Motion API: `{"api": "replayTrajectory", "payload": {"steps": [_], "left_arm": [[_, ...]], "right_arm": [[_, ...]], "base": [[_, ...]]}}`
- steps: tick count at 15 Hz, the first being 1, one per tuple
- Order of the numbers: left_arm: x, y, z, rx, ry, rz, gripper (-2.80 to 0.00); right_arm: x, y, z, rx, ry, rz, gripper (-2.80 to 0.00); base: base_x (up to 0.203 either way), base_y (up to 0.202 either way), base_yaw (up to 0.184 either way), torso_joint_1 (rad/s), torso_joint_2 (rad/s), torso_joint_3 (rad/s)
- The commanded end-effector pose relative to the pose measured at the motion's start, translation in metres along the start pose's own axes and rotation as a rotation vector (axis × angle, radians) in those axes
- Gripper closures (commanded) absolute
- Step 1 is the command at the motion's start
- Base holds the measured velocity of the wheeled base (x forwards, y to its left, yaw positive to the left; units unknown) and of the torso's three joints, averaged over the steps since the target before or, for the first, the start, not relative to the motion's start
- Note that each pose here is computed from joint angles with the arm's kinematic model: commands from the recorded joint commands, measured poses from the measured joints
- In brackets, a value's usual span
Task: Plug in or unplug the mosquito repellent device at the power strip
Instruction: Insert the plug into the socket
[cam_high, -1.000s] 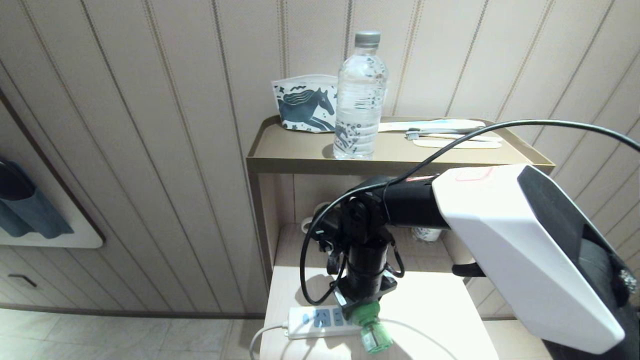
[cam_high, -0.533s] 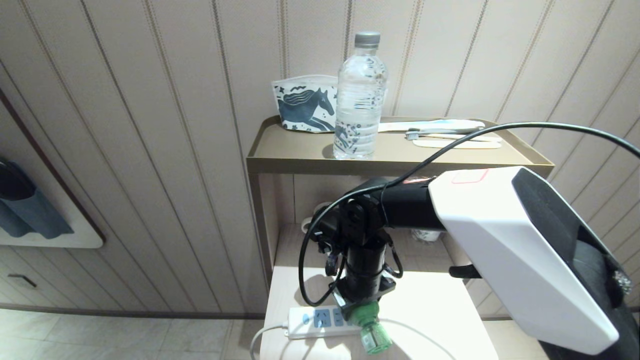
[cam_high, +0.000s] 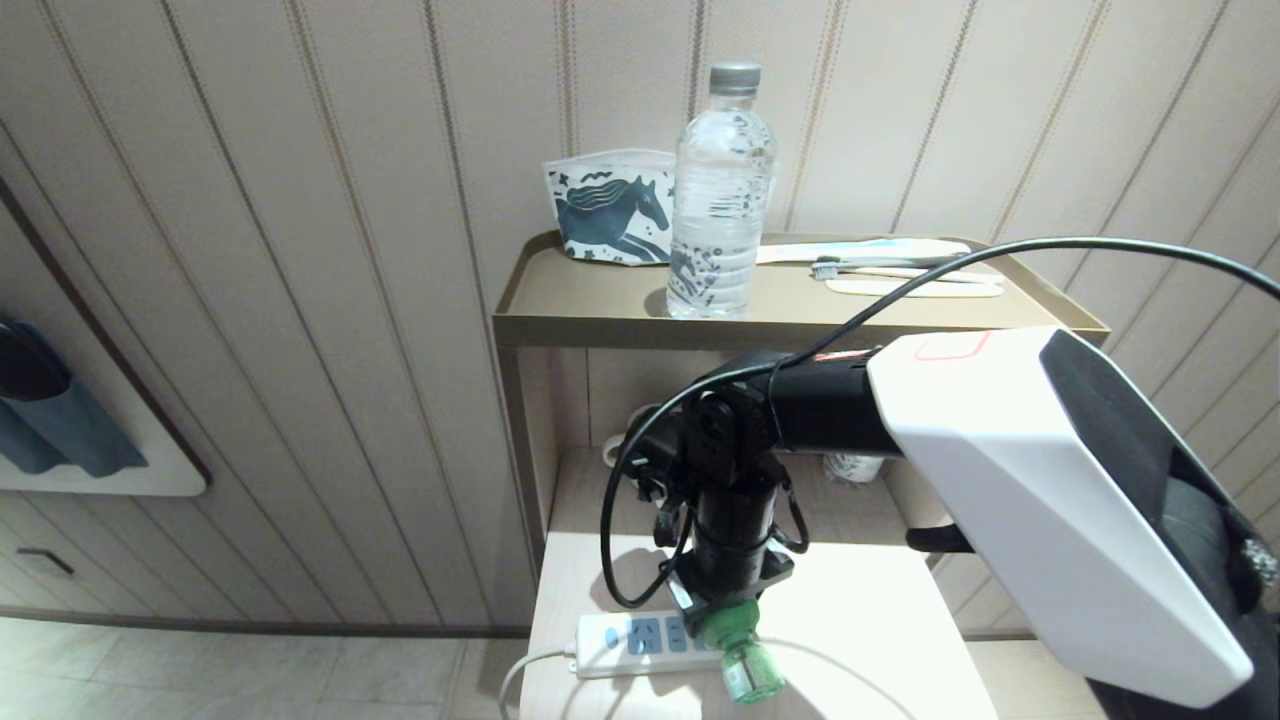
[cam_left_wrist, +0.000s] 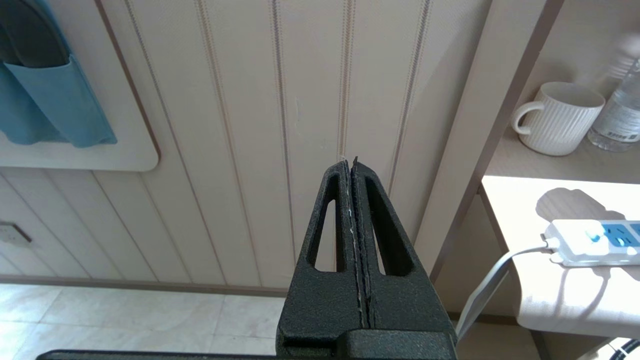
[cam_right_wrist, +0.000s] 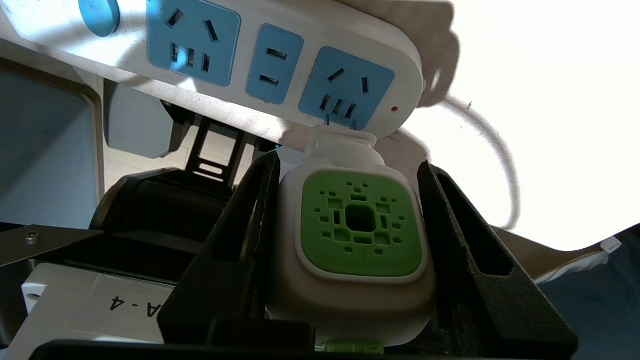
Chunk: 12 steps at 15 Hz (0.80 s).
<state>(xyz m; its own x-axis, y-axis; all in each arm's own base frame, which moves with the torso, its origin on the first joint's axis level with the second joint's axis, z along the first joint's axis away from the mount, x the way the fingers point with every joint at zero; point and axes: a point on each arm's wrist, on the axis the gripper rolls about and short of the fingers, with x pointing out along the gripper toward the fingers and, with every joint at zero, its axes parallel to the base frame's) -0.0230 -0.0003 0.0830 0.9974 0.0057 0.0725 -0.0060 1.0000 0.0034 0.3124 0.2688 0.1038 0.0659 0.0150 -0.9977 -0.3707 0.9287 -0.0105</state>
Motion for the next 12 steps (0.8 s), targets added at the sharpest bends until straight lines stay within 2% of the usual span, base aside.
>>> {"api": "replayTrajectory", "payload": {"steps": [1, 12], "left_arm": [[0.0, 0.0, 0.0001, 0.0, -0.001, 0.0, 0.0], [0.0, 0.0, 0.0001, 0.0, -0.001, 0.002, 0.0]], "right_arm": [[-0.001, 0.0007, -0.0009, -0.001, 0.002, -0.001, 0.0], [0.007, 0.0037, 0.001, -0.006, 0.01, -0.004, 0.0]], "base": [[0.0, 0.0, 0.0, 0.0, 0.0, 0.0], [0.0, 0.0, 0.0, 0.0, 0.0, 0.0]]}}
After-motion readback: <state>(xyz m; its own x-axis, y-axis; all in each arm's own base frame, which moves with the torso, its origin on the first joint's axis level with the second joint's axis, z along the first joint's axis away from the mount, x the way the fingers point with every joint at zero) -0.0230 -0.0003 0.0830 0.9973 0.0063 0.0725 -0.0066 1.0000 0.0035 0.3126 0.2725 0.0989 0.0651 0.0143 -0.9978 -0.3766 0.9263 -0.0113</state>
